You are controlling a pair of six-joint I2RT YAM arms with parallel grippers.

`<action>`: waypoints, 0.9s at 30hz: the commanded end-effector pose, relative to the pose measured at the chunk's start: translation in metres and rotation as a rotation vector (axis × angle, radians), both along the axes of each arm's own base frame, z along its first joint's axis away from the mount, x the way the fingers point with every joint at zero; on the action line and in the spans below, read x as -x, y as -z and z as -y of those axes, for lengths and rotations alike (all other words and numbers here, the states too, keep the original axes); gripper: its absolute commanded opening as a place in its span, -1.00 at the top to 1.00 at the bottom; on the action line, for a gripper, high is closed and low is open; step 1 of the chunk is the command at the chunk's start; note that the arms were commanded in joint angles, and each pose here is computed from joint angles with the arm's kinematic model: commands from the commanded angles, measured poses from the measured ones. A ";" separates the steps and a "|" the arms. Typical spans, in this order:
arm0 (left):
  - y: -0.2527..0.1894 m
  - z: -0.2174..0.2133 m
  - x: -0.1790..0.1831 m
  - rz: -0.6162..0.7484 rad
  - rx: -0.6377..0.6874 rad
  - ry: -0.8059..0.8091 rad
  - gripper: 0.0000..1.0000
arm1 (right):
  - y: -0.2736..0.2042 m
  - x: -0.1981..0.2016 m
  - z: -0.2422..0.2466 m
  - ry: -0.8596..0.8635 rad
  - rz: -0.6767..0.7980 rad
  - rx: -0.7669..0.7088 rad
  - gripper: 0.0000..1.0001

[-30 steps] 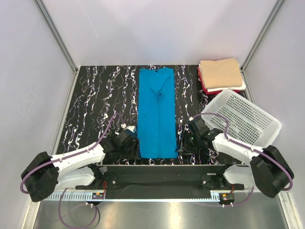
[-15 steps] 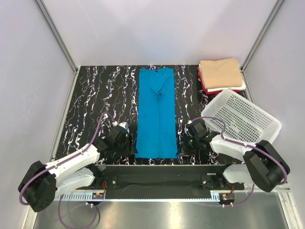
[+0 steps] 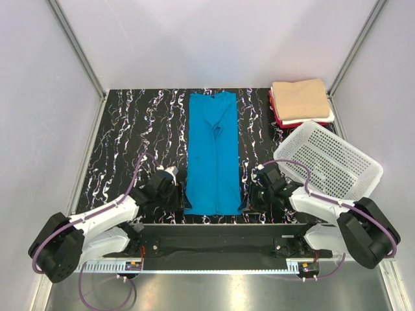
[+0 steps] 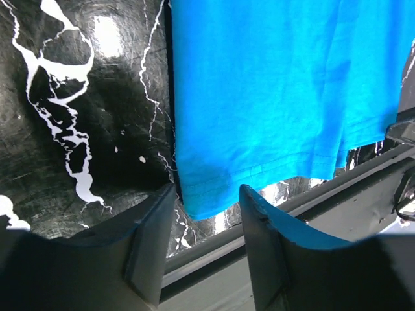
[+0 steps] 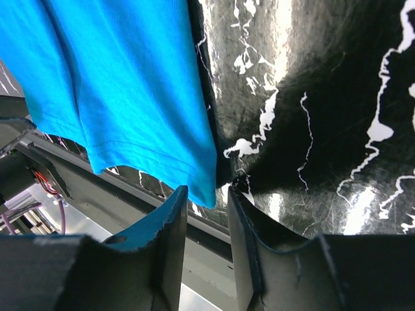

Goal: Fold and stack the t-shirts
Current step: Fold the tshirt

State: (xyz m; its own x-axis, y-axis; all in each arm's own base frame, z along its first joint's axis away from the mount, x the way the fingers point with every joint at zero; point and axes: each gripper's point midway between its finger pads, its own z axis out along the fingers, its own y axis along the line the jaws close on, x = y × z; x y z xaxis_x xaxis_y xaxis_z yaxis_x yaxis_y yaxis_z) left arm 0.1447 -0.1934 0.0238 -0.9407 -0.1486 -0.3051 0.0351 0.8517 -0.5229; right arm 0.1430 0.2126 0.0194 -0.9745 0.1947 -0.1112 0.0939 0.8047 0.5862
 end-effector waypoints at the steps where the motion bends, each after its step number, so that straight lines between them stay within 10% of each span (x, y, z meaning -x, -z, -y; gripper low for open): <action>1: 0.013 -0.008 0.009 -0.038 -0.035 0.008 0.03 | 0.000 0.007 0.001 -0.006 -0.006 -0.008 0.28; 10: 0.013 -0.006 0.011 -0.036 -0.016 0.015 1.00 | -0.003 0.010 -0.006 -0.025 0.006 -0.067 0.67; 12: 0.009 -0.002 0.012 -0.033 0.010 0.021 1.00 | -0.005 0.009 -0.008 -0.022 0.016 -0.084 1.00; 21: -0.008 0.005 0.021 -0.014 0.115 0.012 1.00 | -0.021 0.013 0.001 0.047 0.074 -0.132 1.00; 23: -0.008 0.004 0.020 -0.012 0.106 0.003 0.43 | -0.023 0.012 0.002 0.051 0.083 -0.131 1.00; 27: -0.007 0.003 0.019 -0.017 0.093 0.008 0.16 | -0.023 0.013 0.001 0.042 0.076 -0.128 1.00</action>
State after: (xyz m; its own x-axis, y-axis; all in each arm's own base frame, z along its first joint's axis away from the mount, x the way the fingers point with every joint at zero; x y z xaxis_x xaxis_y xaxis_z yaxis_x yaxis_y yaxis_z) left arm 0.1253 -0.1924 0.0264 -0.9452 -0.1701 -0.2786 0.0266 0.8106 -0.5850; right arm 0.1308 0.2120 0.0425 -0.9559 0.2464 -0.1600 0.0666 0.7122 0.6989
